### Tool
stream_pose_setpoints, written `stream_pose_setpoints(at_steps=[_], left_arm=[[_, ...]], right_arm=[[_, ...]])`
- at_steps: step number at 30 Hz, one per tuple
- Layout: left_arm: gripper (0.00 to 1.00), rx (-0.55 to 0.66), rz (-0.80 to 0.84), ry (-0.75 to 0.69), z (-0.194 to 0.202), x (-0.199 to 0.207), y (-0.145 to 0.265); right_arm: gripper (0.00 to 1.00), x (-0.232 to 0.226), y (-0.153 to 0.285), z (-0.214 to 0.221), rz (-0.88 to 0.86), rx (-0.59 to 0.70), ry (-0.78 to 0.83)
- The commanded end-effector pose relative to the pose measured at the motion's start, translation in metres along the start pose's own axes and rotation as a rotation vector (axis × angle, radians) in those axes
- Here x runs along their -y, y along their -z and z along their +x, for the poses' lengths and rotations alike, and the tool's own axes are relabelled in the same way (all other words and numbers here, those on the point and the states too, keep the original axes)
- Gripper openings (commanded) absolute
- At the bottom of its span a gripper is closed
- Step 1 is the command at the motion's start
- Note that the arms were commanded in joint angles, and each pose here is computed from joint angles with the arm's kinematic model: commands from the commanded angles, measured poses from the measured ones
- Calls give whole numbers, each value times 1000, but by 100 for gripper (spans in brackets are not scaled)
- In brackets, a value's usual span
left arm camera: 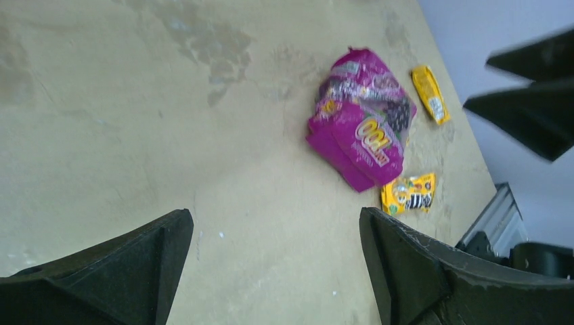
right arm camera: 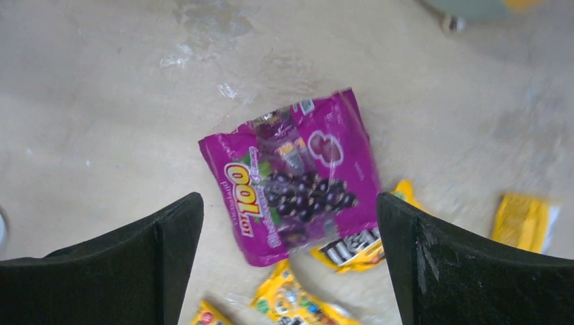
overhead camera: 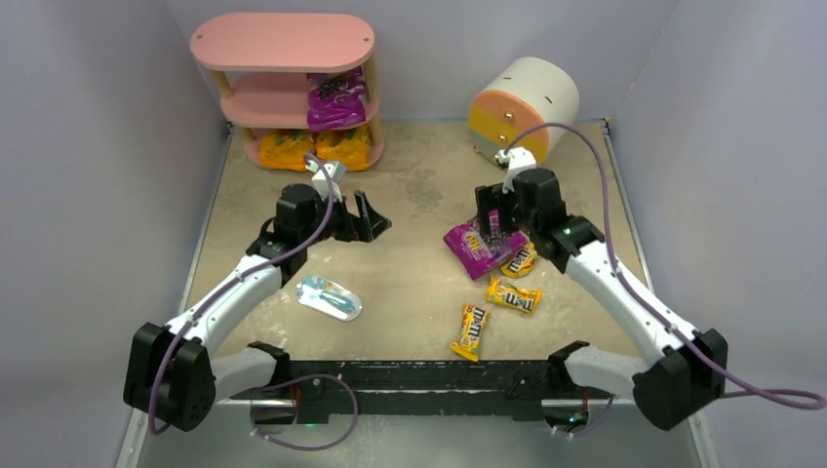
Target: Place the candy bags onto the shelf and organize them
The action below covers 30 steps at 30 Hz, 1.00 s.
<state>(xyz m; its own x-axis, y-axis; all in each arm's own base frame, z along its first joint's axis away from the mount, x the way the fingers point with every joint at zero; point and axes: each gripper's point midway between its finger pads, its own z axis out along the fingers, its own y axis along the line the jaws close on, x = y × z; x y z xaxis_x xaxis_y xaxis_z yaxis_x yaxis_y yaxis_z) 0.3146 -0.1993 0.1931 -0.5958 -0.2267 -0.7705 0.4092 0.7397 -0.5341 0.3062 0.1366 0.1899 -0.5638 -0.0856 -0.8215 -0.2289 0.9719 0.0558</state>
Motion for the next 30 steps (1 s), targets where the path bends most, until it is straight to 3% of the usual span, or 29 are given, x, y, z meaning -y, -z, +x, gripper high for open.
stream_pose_setpoints(at_steps=[1,4,8,10,16,20,26,30], left_arm=[[99,-74,34,46,37,8,-2],[99,-153,0,63,65,4,3],[100,-163,-36,70,82,0,17],[100,-157,-93,76,85,-8,27],[100,-111,-235,52,77,-24,59],[100,-81,-245,49,70,-22,68],[100,-83,-246,32,63,-20,66],[100,-93,-247,35,66,-21,65]], right_arm=[[99,-46,-6,-33,-411,30,586],[99,-40,-18,-41,-467,23,921],[99,-36,-29,-58,-564,-5,1047],[98,-31,-45,-40,-601,-74,1094],[95,-33,-37,28,-923,-351,1158],[99,-32,-60,35,-895,-328,1172],[97,-15,-98,63,-890,-535,1149],[96,-17,-122,69,-909,-558,1126]])
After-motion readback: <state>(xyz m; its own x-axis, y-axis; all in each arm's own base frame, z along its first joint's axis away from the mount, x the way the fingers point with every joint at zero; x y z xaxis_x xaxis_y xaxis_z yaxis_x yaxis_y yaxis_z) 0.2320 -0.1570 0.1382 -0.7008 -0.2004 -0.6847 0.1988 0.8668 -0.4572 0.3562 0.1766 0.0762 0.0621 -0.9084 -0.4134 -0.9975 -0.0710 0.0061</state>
